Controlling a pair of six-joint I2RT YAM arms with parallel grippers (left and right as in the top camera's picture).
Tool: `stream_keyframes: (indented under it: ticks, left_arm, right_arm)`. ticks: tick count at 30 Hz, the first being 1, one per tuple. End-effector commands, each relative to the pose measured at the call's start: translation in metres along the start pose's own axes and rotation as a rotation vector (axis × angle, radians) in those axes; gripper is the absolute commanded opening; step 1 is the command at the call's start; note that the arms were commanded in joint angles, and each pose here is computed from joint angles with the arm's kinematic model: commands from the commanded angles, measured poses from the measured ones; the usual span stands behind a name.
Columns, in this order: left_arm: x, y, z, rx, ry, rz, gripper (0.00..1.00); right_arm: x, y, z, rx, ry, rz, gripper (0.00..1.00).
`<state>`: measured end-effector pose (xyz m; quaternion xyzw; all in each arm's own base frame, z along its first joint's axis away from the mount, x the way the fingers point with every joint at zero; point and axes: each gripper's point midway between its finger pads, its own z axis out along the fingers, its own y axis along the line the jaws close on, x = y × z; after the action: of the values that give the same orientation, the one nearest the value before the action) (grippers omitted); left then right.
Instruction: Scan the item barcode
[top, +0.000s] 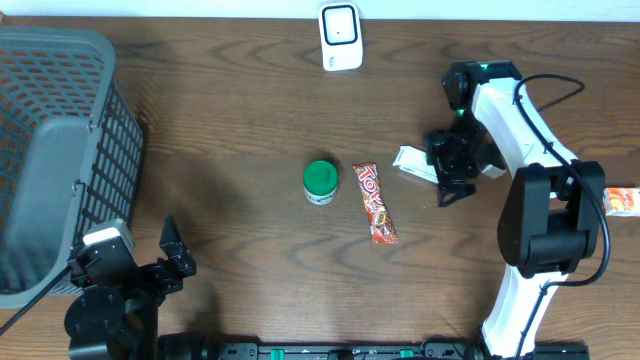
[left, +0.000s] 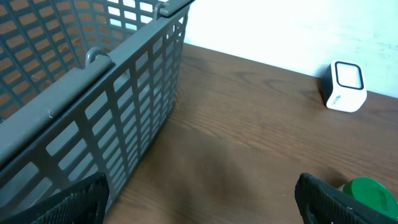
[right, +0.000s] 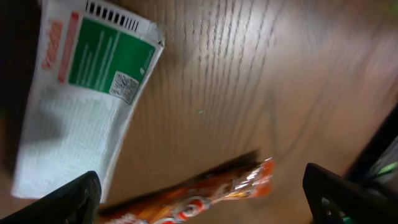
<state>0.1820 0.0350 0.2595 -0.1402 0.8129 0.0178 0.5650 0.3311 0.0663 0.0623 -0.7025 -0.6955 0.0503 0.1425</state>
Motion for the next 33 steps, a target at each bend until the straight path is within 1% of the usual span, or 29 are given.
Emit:
stream_keyframes:
  ticks: [1,5,13,16,19,23,30,32,33]
  left_arm:
    - [-0.001,0.002,0.000,-0.012,-0.005,-0.007,0.96]
    - [-0.001,0.002,0.000,-0.012,-0.005,-0.007,0.96]
    - [-0.001,0.002,0.000,-0.012,-0.005,-0.007,0.96]
    - [-0.001,0.002,0.000,-0.012,-0.005,-0.007,0.96]
    - [-0.001,0.002,0.000,-0.012,-0.005,-0.007,0.96]
    - [-0.001,0.002,0.000,-0.012,-0.005,-0.007,0.96]
    - [-0.001,0.002,0.000,-0.012,-0.005,-0.007,0.96]
    - [-0.001,0.002,0.000,-0.012,-0.005,-0.007,0.96]
    - [-0.001,0.002,0.000,-0.012,-0.005,-0.007,0.96]
  right_arm:
    - [-0.006,0.017,0.000,-0.069,-0.052,0.200,0.99]
    - [-0.015,0.033,-0.002,-0.140,-0.109,0.195,0.99]
    - [-0.033,0.041,-0.001,-0.190,-0.217,0.208,0.99]
    - [-0.031,0.046,0.009,-0.207,-0.214,0.199,0.99]
    - [-0.029,0.050,0.029,-0.220,-0.198,0.150,0.99]
    - [-0.028,0.046,0.046,-0.203,-0.173,0.142,0.98]
    - [-0.037,0.043,0.048,-0.193,-0.208,0.133,0.97]
    - [-0.040,0.043,0.048,-0.192,-0.217,0.117,0.94]
    - [-0.042,0.043,0.048,-0.190,-0.221,0.113,0.91]
